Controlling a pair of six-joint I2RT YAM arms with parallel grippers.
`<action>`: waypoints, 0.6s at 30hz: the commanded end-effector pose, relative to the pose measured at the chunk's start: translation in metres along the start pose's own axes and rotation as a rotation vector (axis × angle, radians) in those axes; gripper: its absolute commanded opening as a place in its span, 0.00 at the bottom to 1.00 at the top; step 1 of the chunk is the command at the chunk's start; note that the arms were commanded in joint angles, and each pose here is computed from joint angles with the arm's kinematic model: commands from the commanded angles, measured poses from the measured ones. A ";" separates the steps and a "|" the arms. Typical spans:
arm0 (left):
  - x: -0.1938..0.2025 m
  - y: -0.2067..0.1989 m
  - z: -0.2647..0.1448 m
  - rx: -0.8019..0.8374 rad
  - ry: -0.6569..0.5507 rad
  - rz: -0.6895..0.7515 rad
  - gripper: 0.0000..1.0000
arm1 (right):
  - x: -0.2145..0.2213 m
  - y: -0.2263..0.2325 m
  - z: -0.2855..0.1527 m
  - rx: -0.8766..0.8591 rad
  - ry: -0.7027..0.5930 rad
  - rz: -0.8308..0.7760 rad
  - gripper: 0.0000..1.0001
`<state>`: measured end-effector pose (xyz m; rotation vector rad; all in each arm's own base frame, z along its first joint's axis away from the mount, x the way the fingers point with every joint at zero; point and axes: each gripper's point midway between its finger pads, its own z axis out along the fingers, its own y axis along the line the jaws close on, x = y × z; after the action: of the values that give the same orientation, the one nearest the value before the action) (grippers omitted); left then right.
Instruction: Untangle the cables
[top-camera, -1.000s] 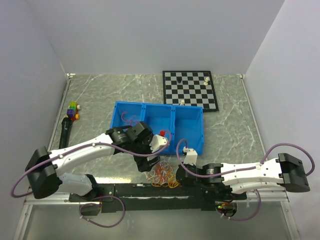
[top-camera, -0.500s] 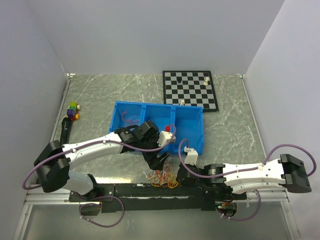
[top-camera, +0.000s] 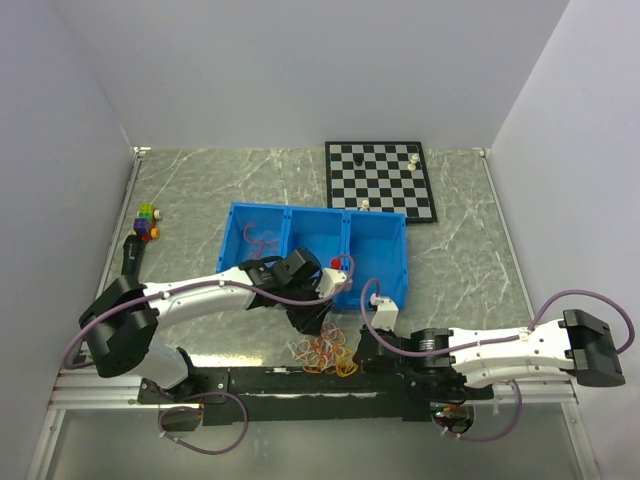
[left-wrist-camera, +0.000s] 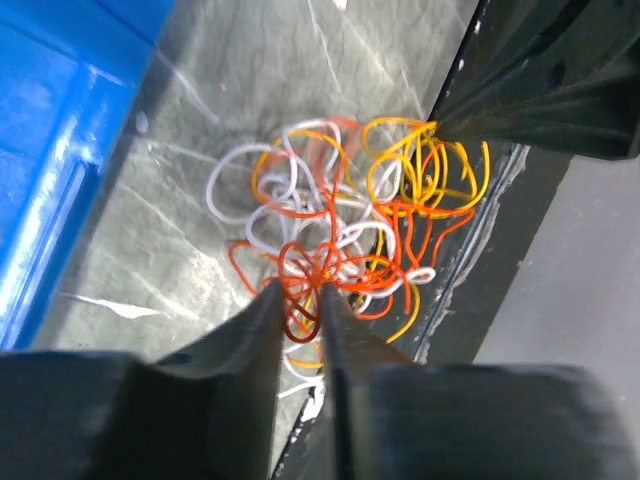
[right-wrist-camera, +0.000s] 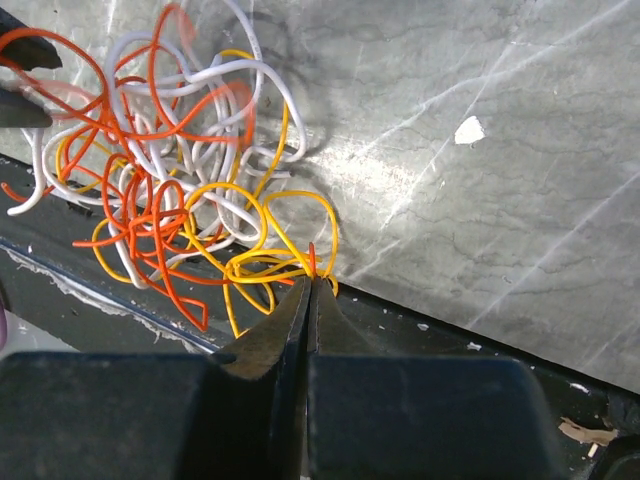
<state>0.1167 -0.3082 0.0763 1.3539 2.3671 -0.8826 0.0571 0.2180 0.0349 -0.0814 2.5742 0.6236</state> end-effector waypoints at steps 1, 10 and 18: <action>-0.027 -0.009 -0.003 0.032 -0.056 0.033 0.16 | -0.001 0.002 0.001 -0.017 -0.017 0.010 0.00; -0.049 -0.024 -0.034 0.058 -0.075 0.155 0.01 | 0.000 0.002 0.001 -0.013 -0.012 0.003 0.00; -0.087 -0.026 -0.126 -0.037 -0.141 0.336 0.01 | 0.008 -0.008 0.005 0.010 0.007 0.017 0.00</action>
<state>0.1411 -0.3228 0.1658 1.5032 2.1286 -0.8630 0.0567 0.2169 0.0317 -0.0795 2.5773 0.6215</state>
